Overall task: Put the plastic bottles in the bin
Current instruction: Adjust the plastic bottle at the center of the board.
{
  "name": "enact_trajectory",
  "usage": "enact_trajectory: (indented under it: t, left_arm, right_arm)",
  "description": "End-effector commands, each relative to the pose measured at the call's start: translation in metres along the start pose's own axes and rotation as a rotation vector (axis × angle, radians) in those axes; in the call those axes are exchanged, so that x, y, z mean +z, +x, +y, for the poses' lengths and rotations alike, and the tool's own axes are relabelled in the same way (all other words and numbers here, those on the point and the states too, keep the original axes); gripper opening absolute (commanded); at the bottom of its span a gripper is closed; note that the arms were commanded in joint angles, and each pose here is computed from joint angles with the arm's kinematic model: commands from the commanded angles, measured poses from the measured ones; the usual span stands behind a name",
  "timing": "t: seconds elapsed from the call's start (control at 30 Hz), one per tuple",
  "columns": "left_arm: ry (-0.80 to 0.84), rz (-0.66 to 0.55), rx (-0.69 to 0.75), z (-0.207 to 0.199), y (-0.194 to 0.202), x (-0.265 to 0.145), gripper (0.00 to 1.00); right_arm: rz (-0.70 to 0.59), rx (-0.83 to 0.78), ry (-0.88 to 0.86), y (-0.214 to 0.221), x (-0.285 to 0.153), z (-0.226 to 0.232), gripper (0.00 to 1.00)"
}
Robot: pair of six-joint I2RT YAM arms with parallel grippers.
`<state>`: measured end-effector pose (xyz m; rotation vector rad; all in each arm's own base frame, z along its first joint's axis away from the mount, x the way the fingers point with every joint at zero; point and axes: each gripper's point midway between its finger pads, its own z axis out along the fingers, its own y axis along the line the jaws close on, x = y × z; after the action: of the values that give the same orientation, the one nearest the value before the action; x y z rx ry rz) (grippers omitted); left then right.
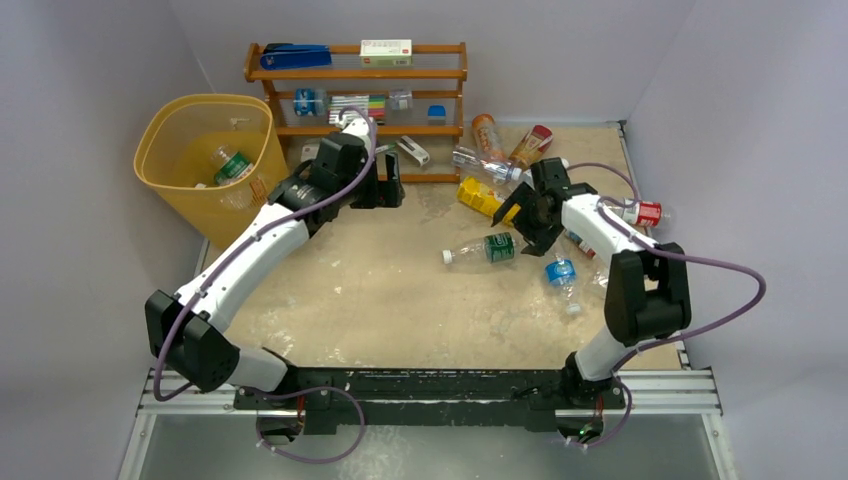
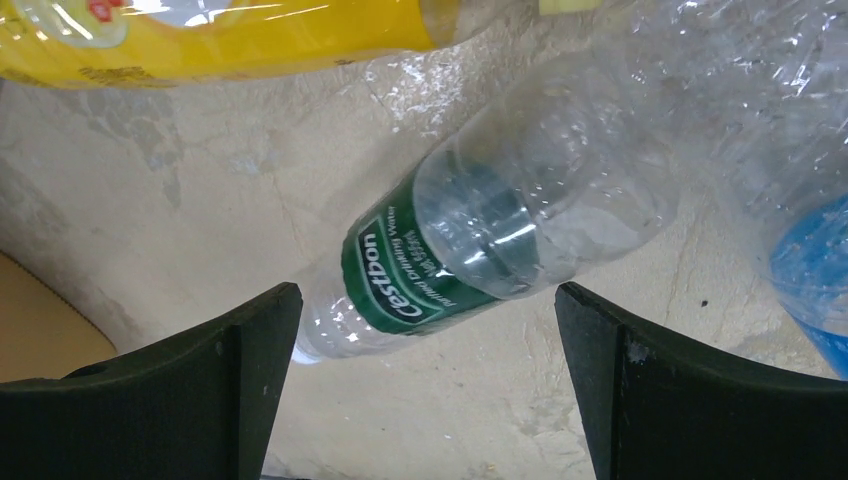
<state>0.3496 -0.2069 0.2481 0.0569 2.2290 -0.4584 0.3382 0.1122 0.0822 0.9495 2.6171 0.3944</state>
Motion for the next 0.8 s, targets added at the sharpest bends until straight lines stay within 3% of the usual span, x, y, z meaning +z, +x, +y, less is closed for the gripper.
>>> enact_trajectory:
  t: [0.0, 0.4, 0.77]
  left_arm:
    - [0.013, -0.035, -0.006, -0.007, -0.004, 0.004, 0.89]
    - [0.079, 0.02, 0.051, -0.041, 0.022, 0.014, 0.9]
    - [0.184, 0.09, 0.11, -0.065, 0.065, 0.014, 0.9]
  right_arm:
    - [0.008, 0.019, 0.075, 0.003, 0.005, -0.009, 1.0]
    - [0.034, -0.055, 0.086, 0.027, 0.03, -0.019, 0.99]
    - [0.024, -0.246, -0.111, 0.06, 0.023, 0.02, 0.82]
